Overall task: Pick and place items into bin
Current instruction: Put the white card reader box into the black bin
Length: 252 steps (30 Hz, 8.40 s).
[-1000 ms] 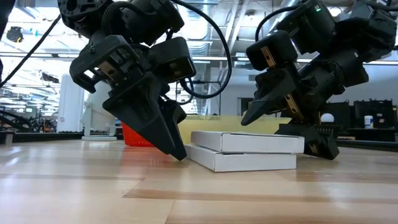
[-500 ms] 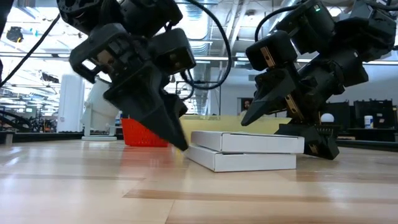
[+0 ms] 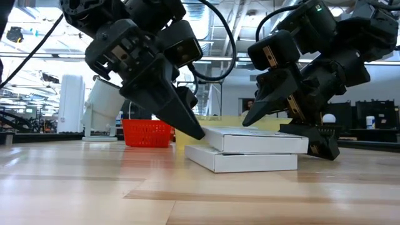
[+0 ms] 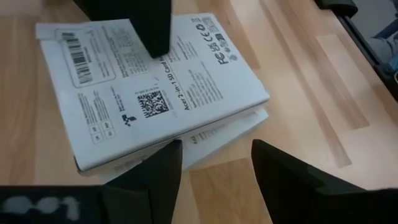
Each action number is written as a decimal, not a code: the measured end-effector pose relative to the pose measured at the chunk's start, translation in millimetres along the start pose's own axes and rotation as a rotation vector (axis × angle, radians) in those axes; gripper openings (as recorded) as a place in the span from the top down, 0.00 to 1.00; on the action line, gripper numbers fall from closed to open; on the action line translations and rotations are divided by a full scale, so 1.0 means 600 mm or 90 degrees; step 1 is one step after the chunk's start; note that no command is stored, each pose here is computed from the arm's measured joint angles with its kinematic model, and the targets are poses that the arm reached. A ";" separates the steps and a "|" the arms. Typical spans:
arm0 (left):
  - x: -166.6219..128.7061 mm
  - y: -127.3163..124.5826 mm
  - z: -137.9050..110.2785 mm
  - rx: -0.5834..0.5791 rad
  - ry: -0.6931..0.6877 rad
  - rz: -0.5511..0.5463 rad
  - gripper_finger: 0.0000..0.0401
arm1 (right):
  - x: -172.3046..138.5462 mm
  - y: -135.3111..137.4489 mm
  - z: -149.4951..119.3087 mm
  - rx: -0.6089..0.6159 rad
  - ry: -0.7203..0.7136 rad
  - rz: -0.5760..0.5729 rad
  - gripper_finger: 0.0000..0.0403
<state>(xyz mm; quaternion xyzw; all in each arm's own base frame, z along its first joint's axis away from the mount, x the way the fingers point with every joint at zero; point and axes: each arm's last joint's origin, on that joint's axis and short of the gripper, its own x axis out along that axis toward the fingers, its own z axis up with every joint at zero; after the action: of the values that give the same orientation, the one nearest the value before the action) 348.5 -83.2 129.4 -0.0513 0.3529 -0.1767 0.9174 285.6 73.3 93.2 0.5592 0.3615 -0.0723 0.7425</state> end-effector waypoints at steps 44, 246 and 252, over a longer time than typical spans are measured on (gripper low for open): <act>-0.003 0.011 0.011 0.012 -0.039 0.009 0.53 | -0.006 0.013 0.005 -0.042 -0.006 0.042 0.77; 0.045 -0.026 -0.042 -0.246 0.041 0.144 0.53 | -0.054 -0.006 -0.071 -0.573 -0.067 -0.268 0.71; 0.046 -0.026 -0.031 -0.212 0.042 0.151 0.53 | -0.048 0.018 -0.070 -0.584 -0.053 -0.230 0.71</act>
<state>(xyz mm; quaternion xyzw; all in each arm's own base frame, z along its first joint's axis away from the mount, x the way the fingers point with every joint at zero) 350.8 -107.1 101.4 -0.1542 0.4104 -0.0080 0.8987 250.9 105.9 114.5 0.0999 0.4171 -0.0557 0.9016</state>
